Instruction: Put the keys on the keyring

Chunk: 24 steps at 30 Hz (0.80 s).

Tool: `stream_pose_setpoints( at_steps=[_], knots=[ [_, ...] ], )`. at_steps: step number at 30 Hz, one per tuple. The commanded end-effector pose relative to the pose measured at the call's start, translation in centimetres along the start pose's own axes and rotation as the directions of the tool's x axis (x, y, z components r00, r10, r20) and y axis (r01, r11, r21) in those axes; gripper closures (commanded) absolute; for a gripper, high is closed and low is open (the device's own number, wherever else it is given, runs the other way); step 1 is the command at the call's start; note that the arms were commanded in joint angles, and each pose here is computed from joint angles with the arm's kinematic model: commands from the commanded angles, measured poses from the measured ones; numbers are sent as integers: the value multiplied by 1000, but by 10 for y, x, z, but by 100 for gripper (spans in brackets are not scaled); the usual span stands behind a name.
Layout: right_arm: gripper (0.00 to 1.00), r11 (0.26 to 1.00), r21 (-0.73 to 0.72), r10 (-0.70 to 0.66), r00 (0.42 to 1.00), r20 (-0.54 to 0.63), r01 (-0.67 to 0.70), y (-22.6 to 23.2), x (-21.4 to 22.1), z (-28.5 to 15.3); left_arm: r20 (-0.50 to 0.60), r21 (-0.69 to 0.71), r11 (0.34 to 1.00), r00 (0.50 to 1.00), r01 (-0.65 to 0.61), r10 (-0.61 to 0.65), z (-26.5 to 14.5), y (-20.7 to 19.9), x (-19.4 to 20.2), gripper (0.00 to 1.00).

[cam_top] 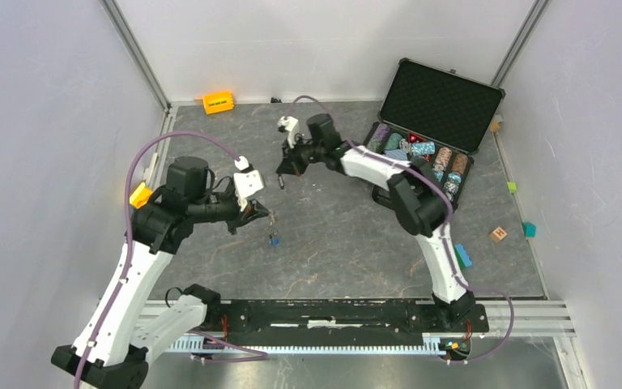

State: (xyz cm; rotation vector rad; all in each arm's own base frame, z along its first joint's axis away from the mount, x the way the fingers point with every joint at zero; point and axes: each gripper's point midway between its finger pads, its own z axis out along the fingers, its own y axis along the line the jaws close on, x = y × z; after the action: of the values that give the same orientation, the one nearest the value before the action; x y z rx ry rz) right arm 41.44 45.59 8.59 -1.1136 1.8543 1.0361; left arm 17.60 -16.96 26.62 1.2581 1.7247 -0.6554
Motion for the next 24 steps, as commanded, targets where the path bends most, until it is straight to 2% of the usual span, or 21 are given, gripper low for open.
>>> stream_pose_setpoints(
  at_steps=[1,7,13,20,24],
  knots=[
    [100,981,-110,-147,983,109,159,31,-45,-81,59,-65,998,998,-23,27,-3,18,-28,98],
    [100,931,-198,-284,949,139,307,73,-39,-163,42,-24,999,999,-34,35,12,29,-30,98],
    [100,864,-220,-393,880,268,453,129,-49,-215,113,32,999,993,-37,33,33,34,-48,98],
    [100,840,-245,-374,845,383,484,166,-62,-240,148,91,995,989,-26,12,61,32,-62,98],
    [100,848,-285,-288,840,461,447,191,-73,-257,181,141,990,983,-10,-16,69,23,-70,98]
  ],
)
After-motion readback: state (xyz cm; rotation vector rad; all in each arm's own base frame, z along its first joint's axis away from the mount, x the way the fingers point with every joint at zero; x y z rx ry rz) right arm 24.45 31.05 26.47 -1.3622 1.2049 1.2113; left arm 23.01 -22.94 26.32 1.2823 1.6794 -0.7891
